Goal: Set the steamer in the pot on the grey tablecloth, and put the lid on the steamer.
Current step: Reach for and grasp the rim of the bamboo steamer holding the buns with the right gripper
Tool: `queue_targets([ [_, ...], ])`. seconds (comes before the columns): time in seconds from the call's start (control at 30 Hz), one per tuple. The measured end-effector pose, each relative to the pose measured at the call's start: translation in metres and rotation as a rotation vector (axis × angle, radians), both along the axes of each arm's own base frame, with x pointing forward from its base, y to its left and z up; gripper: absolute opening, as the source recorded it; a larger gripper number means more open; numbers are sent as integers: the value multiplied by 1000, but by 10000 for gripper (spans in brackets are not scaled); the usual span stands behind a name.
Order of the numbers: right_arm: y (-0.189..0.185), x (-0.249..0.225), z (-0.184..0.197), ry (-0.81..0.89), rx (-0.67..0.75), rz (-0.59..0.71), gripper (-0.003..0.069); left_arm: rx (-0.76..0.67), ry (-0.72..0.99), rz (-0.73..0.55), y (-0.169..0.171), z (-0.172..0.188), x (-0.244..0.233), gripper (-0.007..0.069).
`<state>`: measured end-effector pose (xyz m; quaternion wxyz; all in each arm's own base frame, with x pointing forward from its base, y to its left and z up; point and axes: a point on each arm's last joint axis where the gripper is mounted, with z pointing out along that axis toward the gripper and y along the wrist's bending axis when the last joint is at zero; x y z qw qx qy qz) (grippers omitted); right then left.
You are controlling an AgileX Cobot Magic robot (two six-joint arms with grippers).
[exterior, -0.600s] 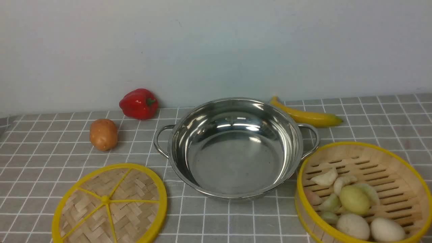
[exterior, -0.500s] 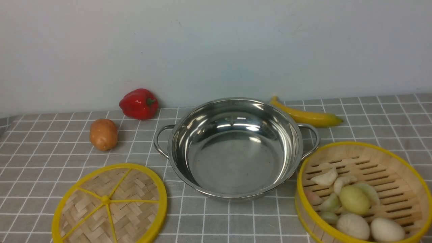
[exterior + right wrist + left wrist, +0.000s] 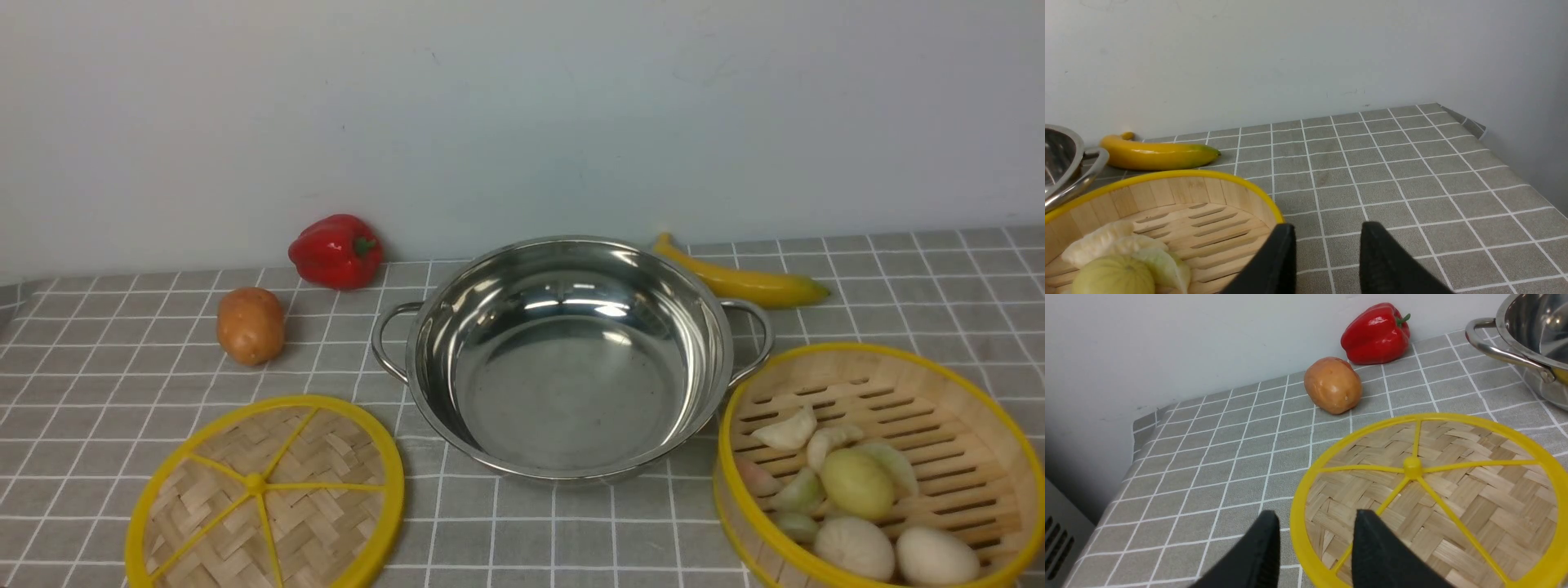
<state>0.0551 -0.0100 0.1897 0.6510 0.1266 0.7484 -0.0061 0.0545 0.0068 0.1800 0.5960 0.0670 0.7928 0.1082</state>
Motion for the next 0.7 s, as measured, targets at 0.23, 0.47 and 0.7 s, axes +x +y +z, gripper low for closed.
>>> queue_targets([
  [0.23, 0, 0, 0, 1, -5, 0, 243, 0, 0, 0, 0, 0, 0, 243],
  [0.47, 0, 0, 0, 1, -5, 0, 243, 1, 0, 0, 0, 0, 0, 243],
  [0.7, 0, 0, 0, 1, 0, 0, 243, 42, 2, 2, 1, 0, 0, 243],
])
